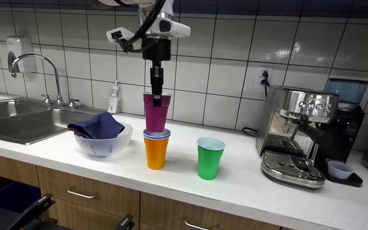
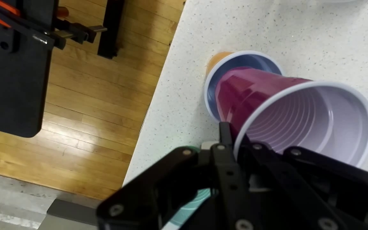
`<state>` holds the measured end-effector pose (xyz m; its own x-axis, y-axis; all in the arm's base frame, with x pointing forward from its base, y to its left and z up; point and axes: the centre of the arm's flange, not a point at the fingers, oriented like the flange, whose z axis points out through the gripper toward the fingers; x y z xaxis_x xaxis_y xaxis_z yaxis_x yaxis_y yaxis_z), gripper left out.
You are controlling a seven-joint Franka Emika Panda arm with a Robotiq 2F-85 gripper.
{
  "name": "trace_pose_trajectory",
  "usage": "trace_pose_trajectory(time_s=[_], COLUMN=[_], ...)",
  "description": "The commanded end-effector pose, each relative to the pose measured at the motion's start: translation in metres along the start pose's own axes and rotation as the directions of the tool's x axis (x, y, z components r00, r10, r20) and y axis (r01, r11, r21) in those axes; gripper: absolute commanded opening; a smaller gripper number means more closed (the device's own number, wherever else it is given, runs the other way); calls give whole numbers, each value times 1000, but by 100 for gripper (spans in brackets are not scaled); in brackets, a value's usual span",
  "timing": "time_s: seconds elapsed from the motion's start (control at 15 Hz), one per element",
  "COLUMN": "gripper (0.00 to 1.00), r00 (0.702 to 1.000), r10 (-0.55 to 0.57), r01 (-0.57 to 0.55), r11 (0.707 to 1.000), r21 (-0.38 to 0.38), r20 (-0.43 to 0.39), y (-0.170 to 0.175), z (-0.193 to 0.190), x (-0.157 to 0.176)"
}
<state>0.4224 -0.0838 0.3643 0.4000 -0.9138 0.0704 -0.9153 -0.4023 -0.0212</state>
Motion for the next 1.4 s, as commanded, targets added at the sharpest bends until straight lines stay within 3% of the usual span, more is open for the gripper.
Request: trace_pose_trajectory(time_s=[0.0,1.33], gripper=[1,1], r00=[1000,999], r10=[19,34], r01=[-19,-33], r11=[1000,998], r21=[-24,-56], r20=[-11,7], y=[3,-6], z=[0,22], x=[0,12])
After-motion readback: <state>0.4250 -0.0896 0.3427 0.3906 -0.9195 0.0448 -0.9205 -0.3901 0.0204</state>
